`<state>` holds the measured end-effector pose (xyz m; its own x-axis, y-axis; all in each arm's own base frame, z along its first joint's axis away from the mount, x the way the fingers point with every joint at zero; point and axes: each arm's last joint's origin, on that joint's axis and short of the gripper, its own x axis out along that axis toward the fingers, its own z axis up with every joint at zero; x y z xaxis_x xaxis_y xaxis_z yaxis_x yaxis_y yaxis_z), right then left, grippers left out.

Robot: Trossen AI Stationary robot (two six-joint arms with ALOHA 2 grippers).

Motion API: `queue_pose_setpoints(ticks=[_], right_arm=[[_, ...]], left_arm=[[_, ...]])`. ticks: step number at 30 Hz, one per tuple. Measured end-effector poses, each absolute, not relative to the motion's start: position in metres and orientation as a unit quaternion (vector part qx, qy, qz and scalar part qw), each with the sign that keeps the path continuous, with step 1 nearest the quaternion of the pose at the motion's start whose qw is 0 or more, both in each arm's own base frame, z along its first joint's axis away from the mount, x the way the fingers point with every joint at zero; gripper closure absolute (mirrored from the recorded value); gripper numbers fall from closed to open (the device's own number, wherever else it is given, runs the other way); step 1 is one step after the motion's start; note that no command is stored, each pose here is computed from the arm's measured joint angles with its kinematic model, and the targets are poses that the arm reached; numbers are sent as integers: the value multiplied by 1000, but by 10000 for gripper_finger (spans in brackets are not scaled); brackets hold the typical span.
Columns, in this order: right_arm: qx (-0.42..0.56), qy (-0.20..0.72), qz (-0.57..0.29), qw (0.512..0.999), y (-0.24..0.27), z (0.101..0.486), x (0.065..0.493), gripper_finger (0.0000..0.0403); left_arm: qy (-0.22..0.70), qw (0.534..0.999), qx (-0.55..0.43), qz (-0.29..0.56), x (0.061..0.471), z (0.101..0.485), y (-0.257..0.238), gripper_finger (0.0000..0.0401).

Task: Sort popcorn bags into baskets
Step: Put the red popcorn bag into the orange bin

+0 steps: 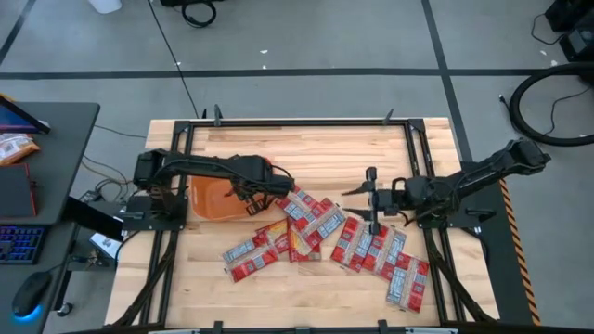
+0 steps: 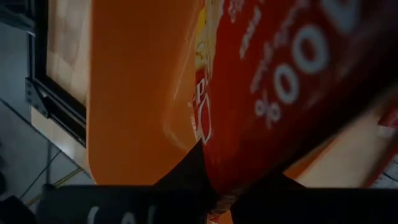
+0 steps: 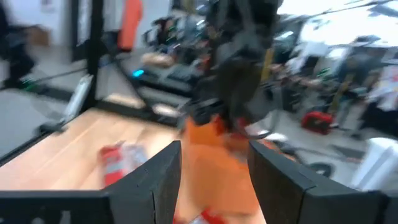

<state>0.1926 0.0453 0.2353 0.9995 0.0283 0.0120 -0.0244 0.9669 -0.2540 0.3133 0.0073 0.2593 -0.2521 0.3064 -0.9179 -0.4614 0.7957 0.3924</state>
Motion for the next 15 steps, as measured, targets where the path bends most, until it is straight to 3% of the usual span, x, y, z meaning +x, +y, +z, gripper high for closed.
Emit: queue_pose_setpoints(ticks=[10, 15], right_arm=[[-131, 38, -4, 991, 45, 228, 190, 216], [-128, 51, -3, 990, 45, 225, 190, 216]], left_arm=[[746, 593, -37, 302, 313, 248, 11, 363], [777, 562, -33, 281, 300, 233, 11, 363]])
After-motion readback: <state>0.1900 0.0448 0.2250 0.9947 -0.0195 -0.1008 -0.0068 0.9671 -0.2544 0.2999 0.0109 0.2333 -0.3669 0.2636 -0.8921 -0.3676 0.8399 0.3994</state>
